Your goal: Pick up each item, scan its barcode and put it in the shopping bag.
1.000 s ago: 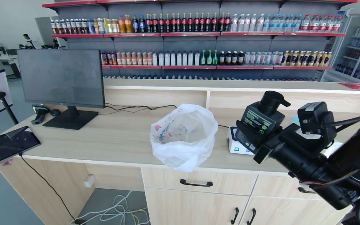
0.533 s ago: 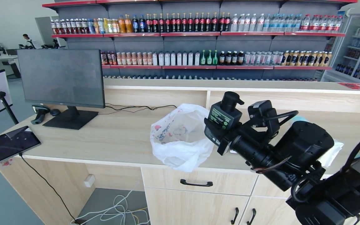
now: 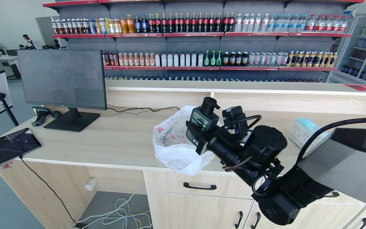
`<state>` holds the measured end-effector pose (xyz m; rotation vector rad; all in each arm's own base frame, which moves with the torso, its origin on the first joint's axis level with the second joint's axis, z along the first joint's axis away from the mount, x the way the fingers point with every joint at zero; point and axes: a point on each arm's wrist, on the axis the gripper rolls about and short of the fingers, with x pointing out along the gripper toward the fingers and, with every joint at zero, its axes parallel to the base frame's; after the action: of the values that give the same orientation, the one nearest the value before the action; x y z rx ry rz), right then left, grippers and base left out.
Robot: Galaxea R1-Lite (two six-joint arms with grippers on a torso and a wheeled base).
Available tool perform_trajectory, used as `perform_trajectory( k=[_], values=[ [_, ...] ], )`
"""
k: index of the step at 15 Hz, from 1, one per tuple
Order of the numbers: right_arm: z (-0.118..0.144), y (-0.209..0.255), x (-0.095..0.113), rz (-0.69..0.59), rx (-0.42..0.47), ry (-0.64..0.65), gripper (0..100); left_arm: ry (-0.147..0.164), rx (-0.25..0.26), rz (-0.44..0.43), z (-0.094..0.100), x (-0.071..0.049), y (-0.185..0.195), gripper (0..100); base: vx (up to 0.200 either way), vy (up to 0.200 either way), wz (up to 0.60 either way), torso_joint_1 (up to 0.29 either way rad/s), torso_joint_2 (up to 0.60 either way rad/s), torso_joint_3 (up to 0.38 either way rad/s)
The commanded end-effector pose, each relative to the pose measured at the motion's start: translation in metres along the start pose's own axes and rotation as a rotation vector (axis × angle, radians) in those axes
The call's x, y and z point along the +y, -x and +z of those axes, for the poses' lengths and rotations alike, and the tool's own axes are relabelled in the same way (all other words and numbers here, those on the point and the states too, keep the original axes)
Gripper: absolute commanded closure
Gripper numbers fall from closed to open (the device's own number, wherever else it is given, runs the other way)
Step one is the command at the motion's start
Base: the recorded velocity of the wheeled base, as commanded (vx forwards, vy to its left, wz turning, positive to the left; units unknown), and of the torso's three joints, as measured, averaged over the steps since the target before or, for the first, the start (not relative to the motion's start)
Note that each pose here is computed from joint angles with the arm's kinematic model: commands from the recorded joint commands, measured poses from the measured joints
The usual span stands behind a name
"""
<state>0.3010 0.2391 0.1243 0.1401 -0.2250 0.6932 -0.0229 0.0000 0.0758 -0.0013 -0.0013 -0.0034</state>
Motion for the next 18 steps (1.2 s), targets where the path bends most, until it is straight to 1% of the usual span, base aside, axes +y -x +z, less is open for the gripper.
perform_trajectory(
  k=[1,4,6,7,9,10,12,14,15,18],
  values=[
    [-0.010,-0.020,0.004,0.020,-0.039,-0.038,100,0.000,0.001,0.000,0.000,0.000,0.000,0,0.000,0.000,0.00,0.000,0.00,0.000],
    [-0.015,-0.032,0.006,0.027,-0.064,-0.104,100,0.000,0.001,0.000,0.000,0.000,0.000,0,0.000,0.000,0.00,0.000,0.00,0.000],
    [-0.018,-0.036,0.005,0.027,-0.072,-0.105,100,-0.001,0.001,0.000,0.000,0.000,0.000,0,0.000,0.000,0.00,0.000,0.00,0.000],
    [-0.020,-0.040,0.005,0.030,-0.079,-0.121,100,-0.018,0.001,-0.001,0.000,0.000,0.000,0,0.000,0.000,0.00,0.000,0.00,0.000],
    [-0.027,-0.039,0.003,0.020,-0.062,-0.159,100,-0.021,0.001,-0.001,0.000,0.000,0.000,0,0.000,0.000,0.00,0.000,0.00,0.000],
    [-0.033,-0.040,-0.001,0.010,-0.052,-0.168,100,-0.021,0.001,-0.001,0.000,0.000,0.000,0,0.000,0.000,0.00,0.000,0.00,0.000],
    [-0.037,-0.047,-0.004,0.005,-0.071,-0.169,100,-0.020,0.001,-0.001,0.000,0.000,0.000,0,0.000,0.000,0.00,0.000,0.00,0.000],
    [-0.041,-0.060,-0.005,0.011,-0.109,-0.193,100,-0.020,0.001,-0.001,0.000,0.000,0.000,0,0.000,0.000,0.00,0.000,0.00,0.000],
    [-0.043,-0.064,-0.006,0.006,-0.098,-0.207,100,-0.020,0.001,-0.001,0.000,0.000,0.000,0,0.000,0.000,0.00,0.000,0.00,0.000],
    [-0.047,-0.068,-0.008,-0.022,-0.020,-0.257,100,-0.021,0.001,-0.001,0.000,0.000,0.000,0,0.000,0.000,0.00,0.000,0.00,0.000]
  ],
)
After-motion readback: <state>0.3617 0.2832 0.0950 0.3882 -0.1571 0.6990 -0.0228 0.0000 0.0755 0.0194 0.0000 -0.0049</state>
